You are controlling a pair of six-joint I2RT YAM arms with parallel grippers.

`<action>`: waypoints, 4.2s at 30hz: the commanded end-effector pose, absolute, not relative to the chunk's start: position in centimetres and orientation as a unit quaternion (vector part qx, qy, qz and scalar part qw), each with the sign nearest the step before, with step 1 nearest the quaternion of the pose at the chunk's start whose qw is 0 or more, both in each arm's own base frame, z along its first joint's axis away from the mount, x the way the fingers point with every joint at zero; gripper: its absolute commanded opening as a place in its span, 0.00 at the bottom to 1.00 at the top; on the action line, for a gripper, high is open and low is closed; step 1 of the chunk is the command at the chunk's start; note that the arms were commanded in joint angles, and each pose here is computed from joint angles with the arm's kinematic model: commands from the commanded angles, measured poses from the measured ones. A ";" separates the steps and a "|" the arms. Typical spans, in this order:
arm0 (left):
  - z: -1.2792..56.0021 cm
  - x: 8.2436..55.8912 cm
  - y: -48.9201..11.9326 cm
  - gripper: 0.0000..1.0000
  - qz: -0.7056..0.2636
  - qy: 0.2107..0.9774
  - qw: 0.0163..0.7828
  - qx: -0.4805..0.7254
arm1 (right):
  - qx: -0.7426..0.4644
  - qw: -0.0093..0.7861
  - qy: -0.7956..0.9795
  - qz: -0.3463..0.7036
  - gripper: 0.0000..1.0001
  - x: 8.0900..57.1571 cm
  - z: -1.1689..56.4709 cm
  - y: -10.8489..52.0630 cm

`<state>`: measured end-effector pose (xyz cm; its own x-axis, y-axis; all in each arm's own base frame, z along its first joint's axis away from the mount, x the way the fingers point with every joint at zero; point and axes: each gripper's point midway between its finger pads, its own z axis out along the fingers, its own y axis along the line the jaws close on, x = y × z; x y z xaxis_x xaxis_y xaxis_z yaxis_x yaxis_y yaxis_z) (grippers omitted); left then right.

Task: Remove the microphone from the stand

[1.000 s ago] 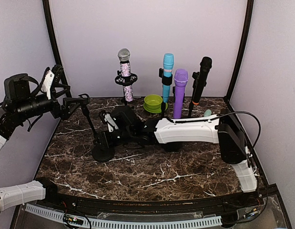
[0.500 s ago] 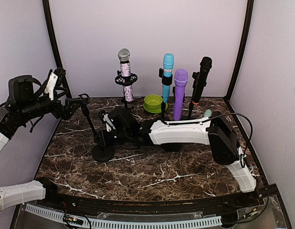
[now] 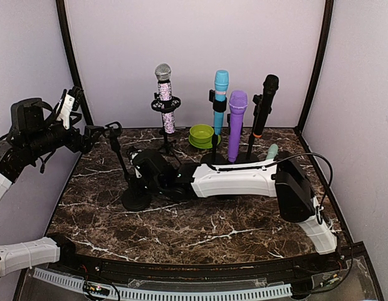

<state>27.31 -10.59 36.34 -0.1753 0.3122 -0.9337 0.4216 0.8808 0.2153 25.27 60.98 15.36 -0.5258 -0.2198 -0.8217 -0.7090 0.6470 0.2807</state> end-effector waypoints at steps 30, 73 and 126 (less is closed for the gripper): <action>31.1 28.3 -12.3 0.97 -0.094 0.810 0.523 0.247 | -0.306 0.576 0.724 0.225 0.79 24.1 21.8 53.1; 18.3 34.2 -18.5 0.45 -0.209 0.767 0.504 0.337 | -0.202 0.595 0.742 0.233 0.68 23.4 27.9 46.6; 22.9 41.1 -2.0 0.99 -0.069 0.863 0.431 0.255 | -0.085 0.581 0.786 0.193 0.82 22.2 36.9 29.4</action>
<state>45.02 -1.65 24.09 -0.3773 0.3724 -0.8479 0.4566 0.8714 0.1795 21.96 32.32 37.96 -0.2624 0.1084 -0.9588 -0.4270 0.8780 0.2161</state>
